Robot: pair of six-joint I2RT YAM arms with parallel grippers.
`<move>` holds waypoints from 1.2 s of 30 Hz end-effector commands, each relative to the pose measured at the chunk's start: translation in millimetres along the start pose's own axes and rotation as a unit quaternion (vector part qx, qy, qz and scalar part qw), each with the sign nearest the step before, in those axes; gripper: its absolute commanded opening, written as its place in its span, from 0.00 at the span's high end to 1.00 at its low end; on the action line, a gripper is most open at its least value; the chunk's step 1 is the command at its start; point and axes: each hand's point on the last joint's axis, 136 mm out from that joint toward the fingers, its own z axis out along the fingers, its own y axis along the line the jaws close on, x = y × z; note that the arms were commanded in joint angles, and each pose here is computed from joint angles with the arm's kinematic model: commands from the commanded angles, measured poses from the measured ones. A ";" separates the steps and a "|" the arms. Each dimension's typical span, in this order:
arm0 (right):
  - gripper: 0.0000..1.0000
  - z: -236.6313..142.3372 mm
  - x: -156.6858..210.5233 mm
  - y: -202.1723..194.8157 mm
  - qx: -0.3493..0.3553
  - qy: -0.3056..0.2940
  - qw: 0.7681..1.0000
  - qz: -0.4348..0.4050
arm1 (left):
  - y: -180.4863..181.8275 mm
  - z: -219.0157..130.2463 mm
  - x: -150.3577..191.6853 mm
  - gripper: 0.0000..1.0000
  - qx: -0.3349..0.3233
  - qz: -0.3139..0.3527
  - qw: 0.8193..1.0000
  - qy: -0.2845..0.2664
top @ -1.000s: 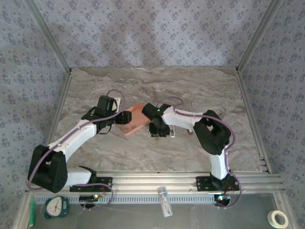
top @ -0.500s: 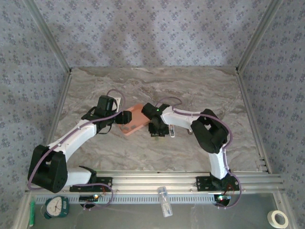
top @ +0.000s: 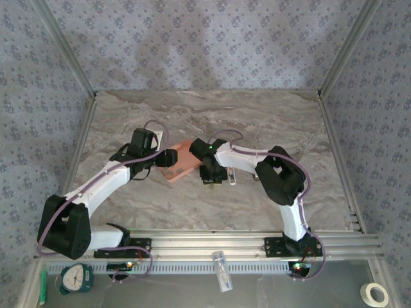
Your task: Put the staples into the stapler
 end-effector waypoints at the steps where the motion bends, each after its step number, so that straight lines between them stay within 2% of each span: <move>1: 0.75 8.3 8.7 -7.9 0.030 0.018 0.999 -0.013 | -1.1 -0.2 -3.8 0.28 0.008 -0.006 1.000 -0.006; 7: 0.80 -4.7 -0.7 -6.4 0.026 -0.020 0.999 -0.020 | -7.0 -0.8 -6.2 0.28 0.027 -0.008 0.999 -0.017; 12: 0.80 -49.4 -20.4 -6.2 -0.002 -0.116 0.993 -0.029 | -30.3 -0.1 -14.0 0.28 0.091 0.008 0.994 -0.058; 20: 0.81 -99.8 -30.0 -29.1 -0.012 -0.216 0.974 -0.072 | -74.0 0.9 -11.8 0.26 0.164 0.079 0.977 -0.112; 24: 0.81 -86.9 -23.9 -58.5 0.006 -0.211 0.975 -0.074 | -84.6 6.8 -8.9 0.23 0.179 0.083 0.973 -0.118; 36: 0.81 -57.9 -25.1 -85.7 0.003 -0.208 0.975 -0.083 | -91.7 20.3 -9.6 0.22 0.173 0.079 0.975 -0.116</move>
